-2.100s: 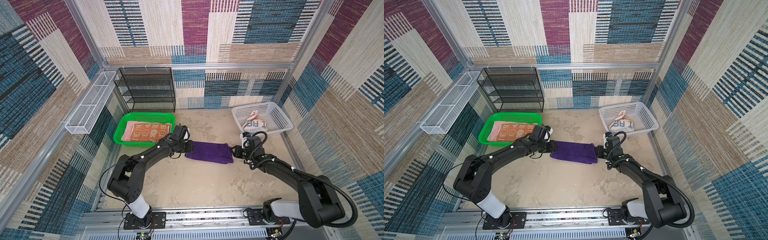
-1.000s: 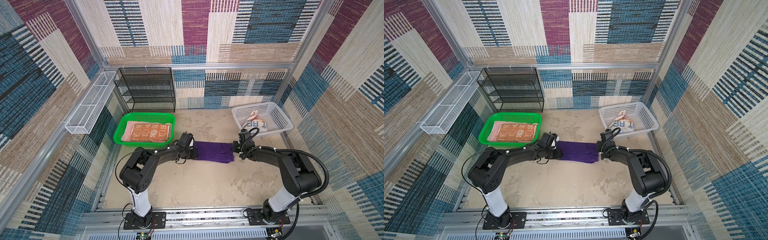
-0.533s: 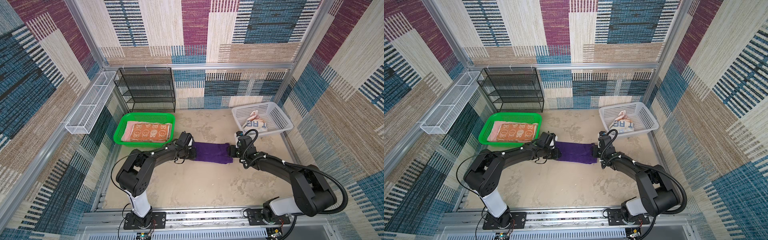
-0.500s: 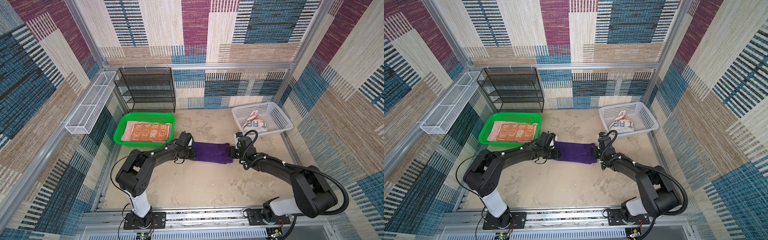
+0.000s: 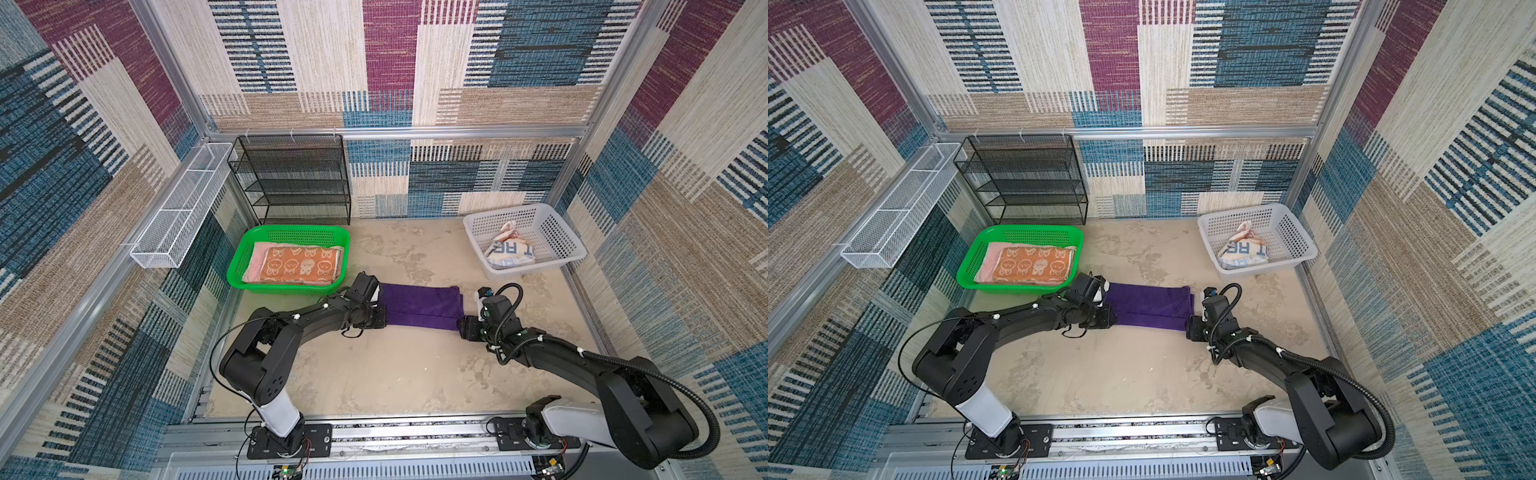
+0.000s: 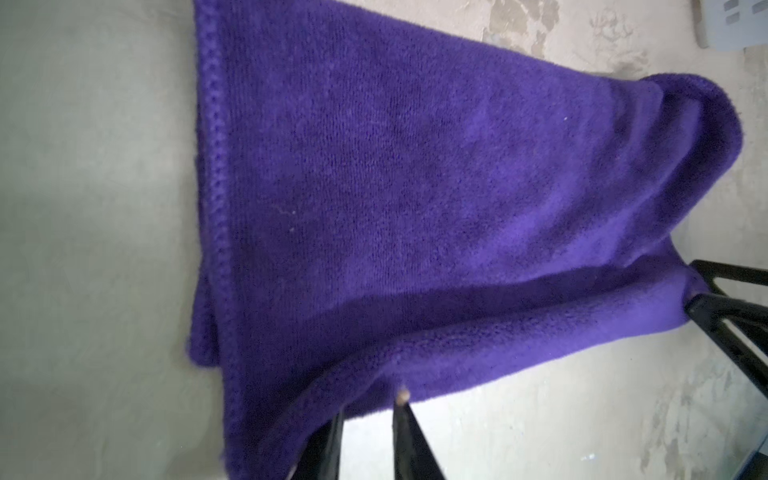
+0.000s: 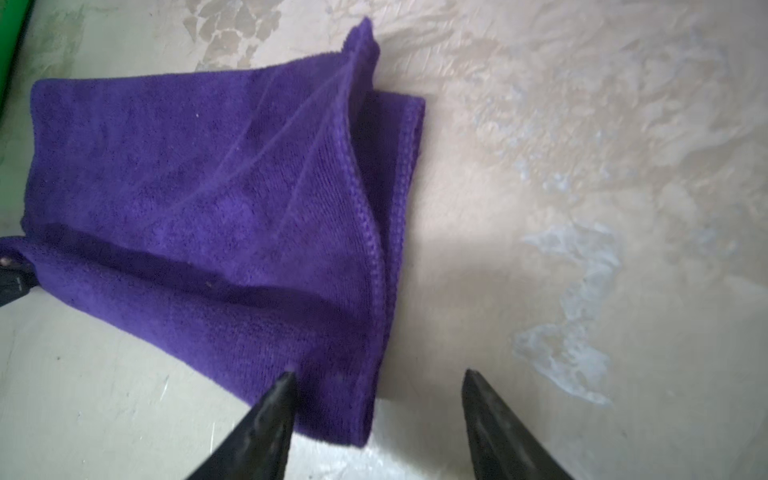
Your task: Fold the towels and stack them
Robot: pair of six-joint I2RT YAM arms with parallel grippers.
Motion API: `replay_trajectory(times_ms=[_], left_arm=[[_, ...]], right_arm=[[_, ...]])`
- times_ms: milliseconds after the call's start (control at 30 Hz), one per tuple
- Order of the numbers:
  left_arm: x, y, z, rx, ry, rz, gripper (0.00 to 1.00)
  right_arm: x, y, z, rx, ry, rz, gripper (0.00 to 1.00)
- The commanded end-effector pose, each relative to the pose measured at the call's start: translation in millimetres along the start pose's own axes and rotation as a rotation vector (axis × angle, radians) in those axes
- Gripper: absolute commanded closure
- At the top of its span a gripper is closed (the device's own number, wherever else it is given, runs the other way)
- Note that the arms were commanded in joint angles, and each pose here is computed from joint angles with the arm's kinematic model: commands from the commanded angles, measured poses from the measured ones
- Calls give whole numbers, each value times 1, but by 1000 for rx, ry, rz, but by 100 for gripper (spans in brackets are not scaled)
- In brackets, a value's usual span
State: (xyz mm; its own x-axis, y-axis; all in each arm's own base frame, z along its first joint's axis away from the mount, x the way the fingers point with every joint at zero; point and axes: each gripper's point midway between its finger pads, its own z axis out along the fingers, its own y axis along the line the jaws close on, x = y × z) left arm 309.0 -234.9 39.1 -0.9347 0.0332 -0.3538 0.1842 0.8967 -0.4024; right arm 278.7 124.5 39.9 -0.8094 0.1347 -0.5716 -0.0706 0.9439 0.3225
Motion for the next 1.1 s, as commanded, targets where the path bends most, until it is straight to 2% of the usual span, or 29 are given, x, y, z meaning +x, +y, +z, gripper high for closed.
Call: replay_trajectory(times_ms=[0,133,233,400,633,833,933,1067], left_arm=[[7,0,-6,6,9,-16,74],[12,2,-13,-3,3,-13,75],[14,4,-19,-10,-13,-14,75],[8,2,-34,-6,-70,-7,75],[-11,-3,-44,-10,-144,-2,72],[-17,-2,-38,-12,-147,-14,70],[-18,1,-38,-22,-155,-17,68],[-18,8,-40,-43,-161,-25,62]], right_arm=[[8,3,-7,-25,9,44,35],[11,-2,-18,-5,7,64,35],[-1,3,-29,-22,-36,67,35],[-34,26,-47,-102,-134,43,35],[-54,61,-33,-256,-131,6,36],[-42,73,-5,-295,-61,-8,36],[-28,76,5,-305,-14,-14,40],[-4,73,12,-295,54,-19,50]])
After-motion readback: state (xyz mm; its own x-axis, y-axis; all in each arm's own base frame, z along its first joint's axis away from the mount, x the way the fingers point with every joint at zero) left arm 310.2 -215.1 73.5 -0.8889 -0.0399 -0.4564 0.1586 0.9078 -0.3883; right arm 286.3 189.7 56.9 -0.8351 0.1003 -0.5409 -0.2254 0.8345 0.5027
